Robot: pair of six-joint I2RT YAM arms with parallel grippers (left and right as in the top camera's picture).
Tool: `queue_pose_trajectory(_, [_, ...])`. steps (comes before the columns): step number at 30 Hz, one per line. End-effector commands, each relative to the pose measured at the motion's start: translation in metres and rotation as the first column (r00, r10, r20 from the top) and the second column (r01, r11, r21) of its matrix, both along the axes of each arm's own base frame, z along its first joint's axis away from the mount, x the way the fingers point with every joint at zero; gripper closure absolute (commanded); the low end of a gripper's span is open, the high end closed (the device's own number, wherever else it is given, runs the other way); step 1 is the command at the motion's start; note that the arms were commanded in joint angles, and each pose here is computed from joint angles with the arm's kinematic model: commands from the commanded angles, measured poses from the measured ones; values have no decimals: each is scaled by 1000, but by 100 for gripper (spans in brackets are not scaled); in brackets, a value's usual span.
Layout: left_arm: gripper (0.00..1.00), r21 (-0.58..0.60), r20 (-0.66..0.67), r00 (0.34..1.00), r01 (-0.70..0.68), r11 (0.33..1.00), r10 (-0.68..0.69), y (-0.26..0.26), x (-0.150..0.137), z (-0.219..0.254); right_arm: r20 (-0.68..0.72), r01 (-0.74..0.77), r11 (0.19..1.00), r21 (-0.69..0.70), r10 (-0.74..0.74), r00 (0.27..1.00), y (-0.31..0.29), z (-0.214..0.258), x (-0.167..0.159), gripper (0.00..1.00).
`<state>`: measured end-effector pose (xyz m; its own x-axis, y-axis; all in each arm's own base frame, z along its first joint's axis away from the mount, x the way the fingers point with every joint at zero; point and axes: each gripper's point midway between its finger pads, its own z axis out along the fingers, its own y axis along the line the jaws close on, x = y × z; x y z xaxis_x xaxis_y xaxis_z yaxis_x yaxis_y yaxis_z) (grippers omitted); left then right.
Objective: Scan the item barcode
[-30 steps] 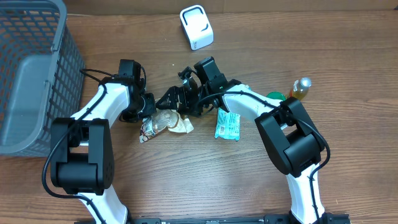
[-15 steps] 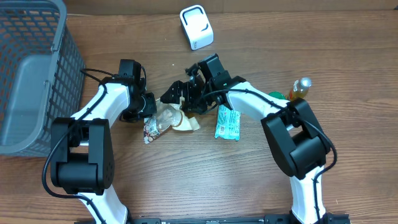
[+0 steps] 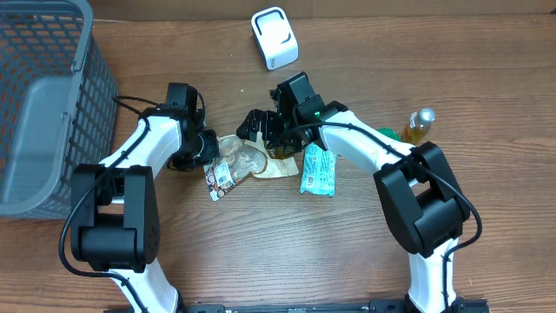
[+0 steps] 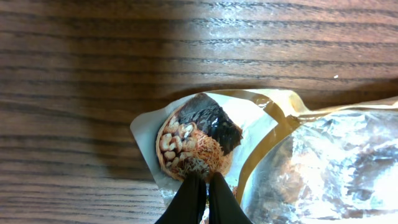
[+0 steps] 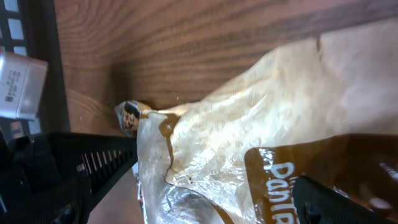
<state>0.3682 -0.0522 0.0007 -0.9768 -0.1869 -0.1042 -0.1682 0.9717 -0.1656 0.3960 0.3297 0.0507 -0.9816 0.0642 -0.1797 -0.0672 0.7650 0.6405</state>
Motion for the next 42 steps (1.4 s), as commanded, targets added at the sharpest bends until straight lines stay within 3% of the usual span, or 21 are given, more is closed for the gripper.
queue_pose_trajectory(1, [96,-11,-6,999,41,999,-41,-6,-5,-2,142,4,1000,0,-4,990,0,42,19,0])
queue_pose_trajectory(5, [96,-11,-6,999,41,999,-41,-6,-6,-2,178,3,1000,-23,1,984,-2,49,24,0])
queue_pose_trajectory(13, [96,-11,-5,999,42,999,-42,-6,-5,-2,206,95,976,-198,-53,977,-31,30,33,0])
queue_pose_trajectory(21, [96,-9,-6,999,49,999,-49,-6,-6,-2,127,66,971,-231,-37,991,-31,-9,26,0])
queue_pose_trajectory(33, [96,-8,-6,998,56,998,-56,-5,-6,-2,-11,-101,985,-139,101,995,12,-29,-21,0])
queue_pose_trajectory(38, [96,-5,-3,996,87,996,-87,-5,-6,-2,-51,-170,986,4,170,984,44,-14,-40,0])
queue_pose_trajectory(42, [96,1,-4,989,147,989,-147,-5,-9,-2,-24,-274,933,234,287,958,69,20,-47,0])
